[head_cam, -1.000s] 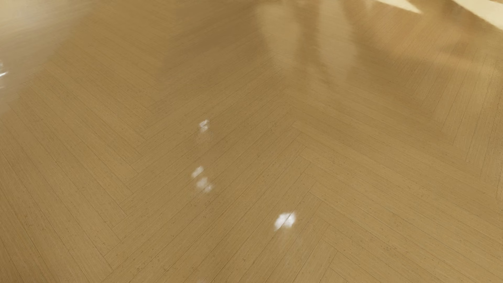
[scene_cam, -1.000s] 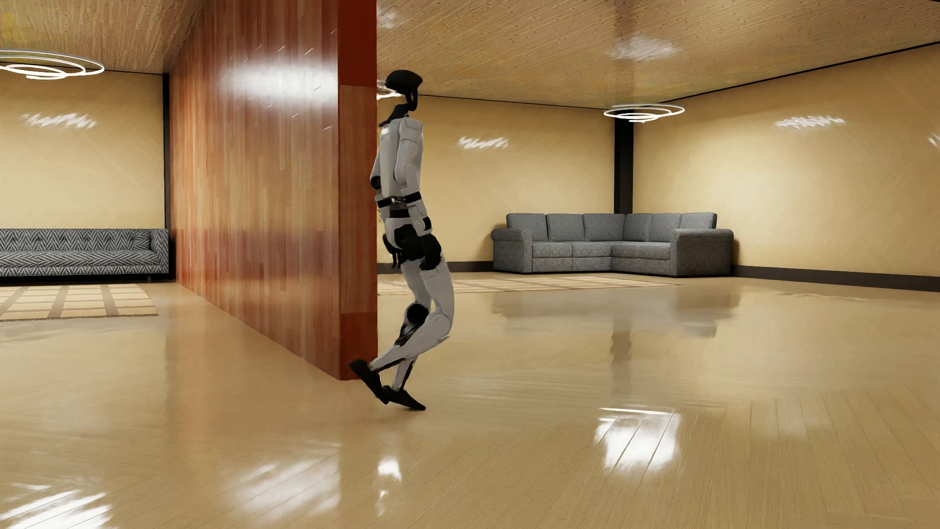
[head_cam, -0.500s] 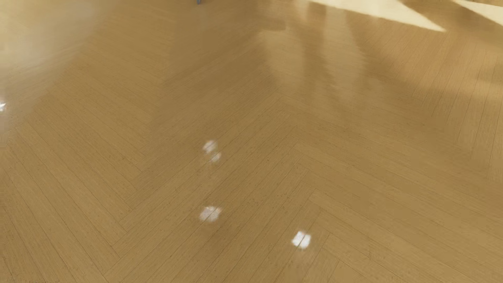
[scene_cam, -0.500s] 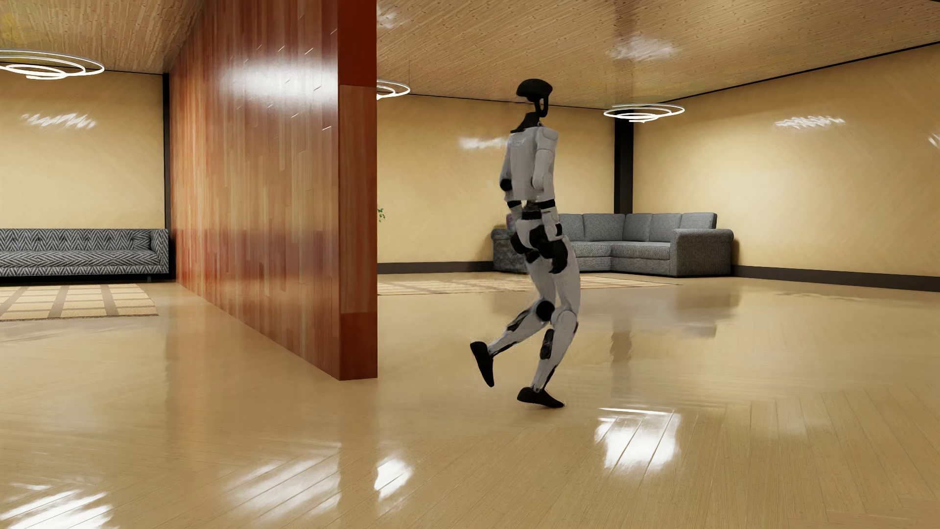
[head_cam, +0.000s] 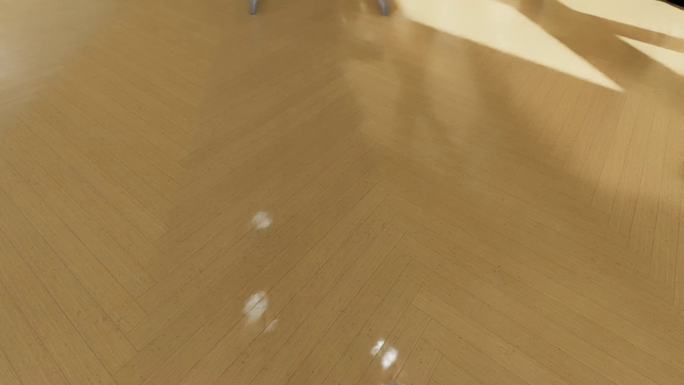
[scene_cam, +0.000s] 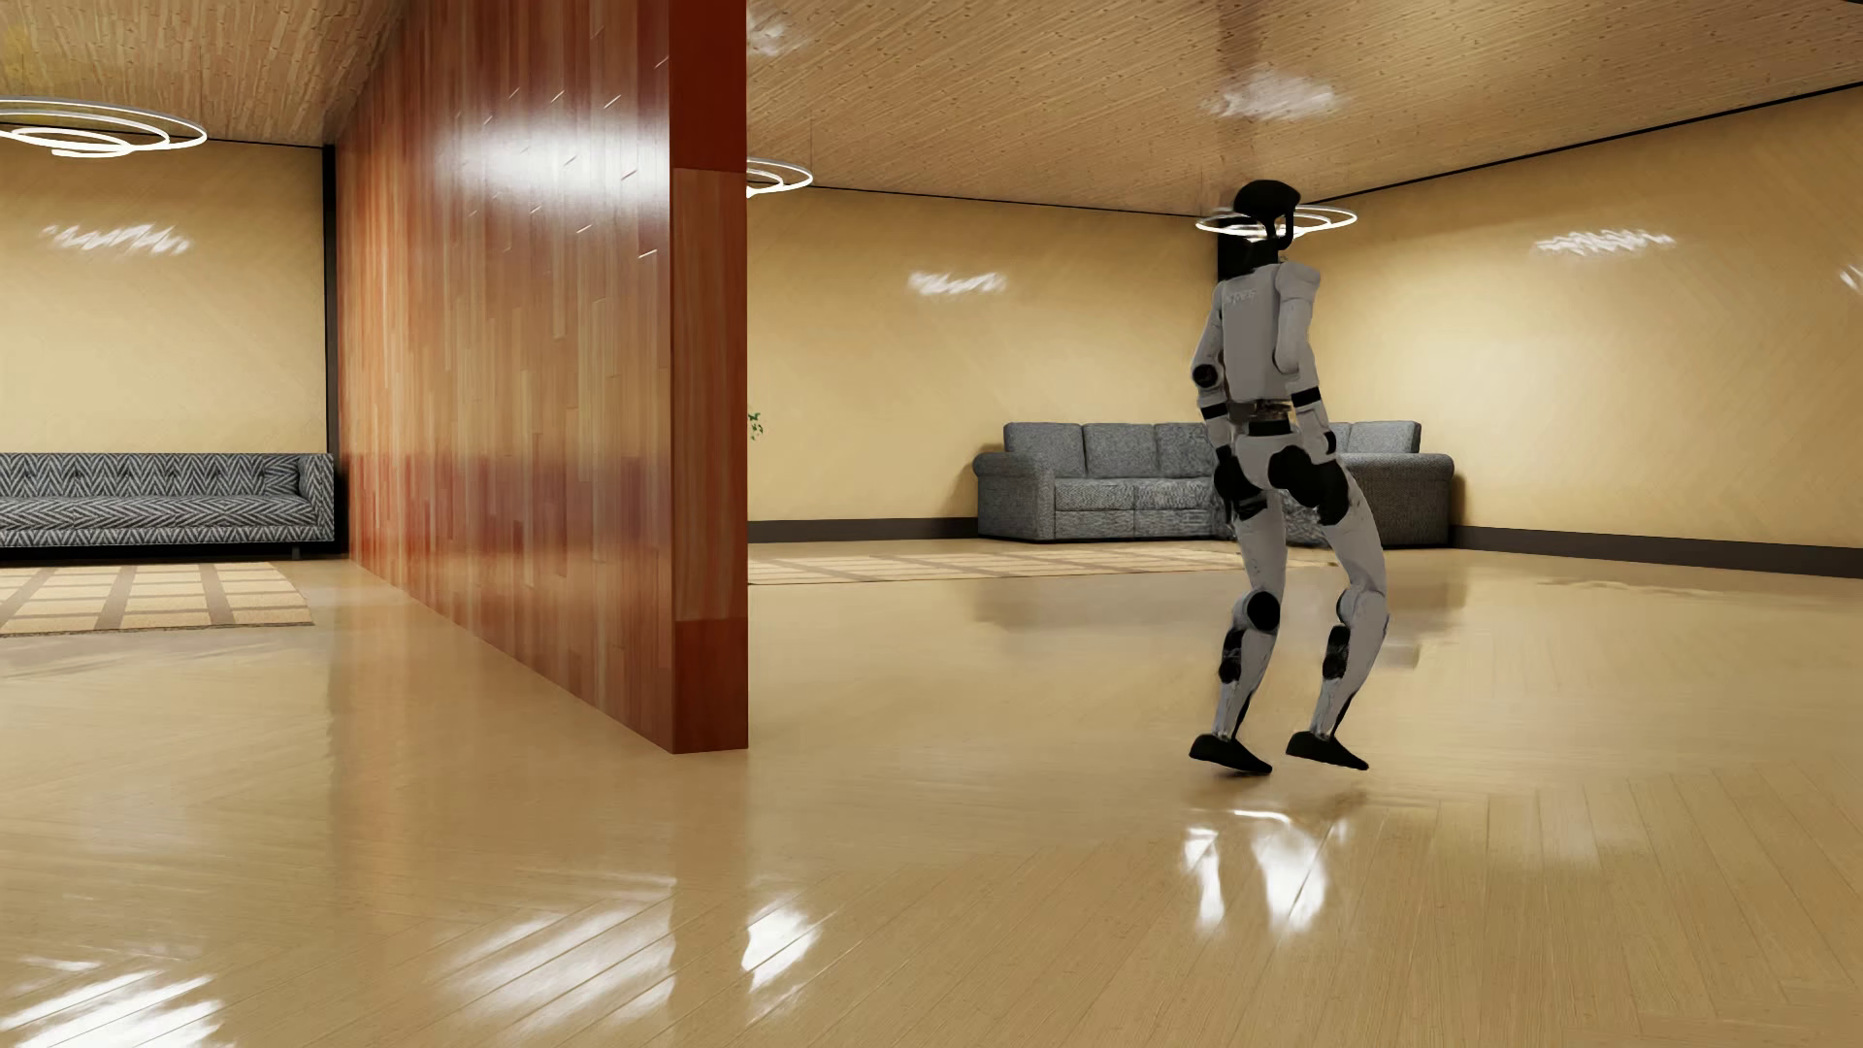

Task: Move towards the sofa

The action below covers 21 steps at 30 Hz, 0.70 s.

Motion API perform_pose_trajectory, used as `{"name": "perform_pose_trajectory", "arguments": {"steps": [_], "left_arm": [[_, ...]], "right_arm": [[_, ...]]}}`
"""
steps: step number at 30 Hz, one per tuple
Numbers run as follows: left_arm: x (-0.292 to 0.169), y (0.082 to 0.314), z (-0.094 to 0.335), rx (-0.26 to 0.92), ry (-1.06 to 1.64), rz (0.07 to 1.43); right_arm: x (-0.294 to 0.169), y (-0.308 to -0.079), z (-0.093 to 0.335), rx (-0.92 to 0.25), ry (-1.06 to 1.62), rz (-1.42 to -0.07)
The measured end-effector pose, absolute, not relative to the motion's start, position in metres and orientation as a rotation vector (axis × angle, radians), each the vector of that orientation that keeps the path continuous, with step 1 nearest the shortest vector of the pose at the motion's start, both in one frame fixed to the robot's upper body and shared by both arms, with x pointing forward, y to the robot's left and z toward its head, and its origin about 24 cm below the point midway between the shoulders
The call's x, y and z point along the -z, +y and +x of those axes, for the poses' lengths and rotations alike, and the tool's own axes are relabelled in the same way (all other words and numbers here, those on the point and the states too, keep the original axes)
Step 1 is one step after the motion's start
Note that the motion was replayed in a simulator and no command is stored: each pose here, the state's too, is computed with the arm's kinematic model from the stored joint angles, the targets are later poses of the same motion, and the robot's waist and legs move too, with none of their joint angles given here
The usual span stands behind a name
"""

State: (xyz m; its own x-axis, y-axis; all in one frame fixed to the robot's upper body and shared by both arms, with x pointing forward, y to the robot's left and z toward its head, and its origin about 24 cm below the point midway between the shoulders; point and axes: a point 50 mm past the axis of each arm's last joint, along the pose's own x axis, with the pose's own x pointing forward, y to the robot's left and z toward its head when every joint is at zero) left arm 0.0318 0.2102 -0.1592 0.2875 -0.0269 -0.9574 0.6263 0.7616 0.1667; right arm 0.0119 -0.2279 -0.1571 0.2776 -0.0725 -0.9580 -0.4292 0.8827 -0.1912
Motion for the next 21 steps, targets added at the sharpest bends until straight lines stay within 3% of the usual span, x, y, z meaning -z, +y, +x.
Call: {"name": "perform_pose_trajectory", "arguments": {"steps": [3,5,6,10,13,18,21], "left_arm": [[0.147,0.215,0.079,0.375,1.070,0.562],[0.144,0.214,0.088,0.366,1.037,0.556],[0.138,0.218,0.100,0.302,0.996,0.524],[0.155,0.189,0.068,0.452,1.089,0.531],[0.163,0.186,0.032,0.473,1.202,0.511],[0.161,0.212,-0.035,0.463,1.397,0.530],[0.159,0.221,-0.075,0.516,1.534,0.571]], "right_arm": [[0.154,-0.239,-0.007,-0.201,1.329,-0.452],[0.153,-0.246,-0.024,-0.201,1.381,-0.466],[0.153,-0.250,-0.029,-0.154,1.399,-0.445],[0.160,-0.237,-0.026,-0.208,1.420,-0.448],[0.157,-0.221,-0.004,-0.256,1.307,-0.430],[0.144,-0.229,0.049,-0.281,1.123,-0.500],[0.147,-0.235,0.046,-0.224,1.156,-0.477]]}}
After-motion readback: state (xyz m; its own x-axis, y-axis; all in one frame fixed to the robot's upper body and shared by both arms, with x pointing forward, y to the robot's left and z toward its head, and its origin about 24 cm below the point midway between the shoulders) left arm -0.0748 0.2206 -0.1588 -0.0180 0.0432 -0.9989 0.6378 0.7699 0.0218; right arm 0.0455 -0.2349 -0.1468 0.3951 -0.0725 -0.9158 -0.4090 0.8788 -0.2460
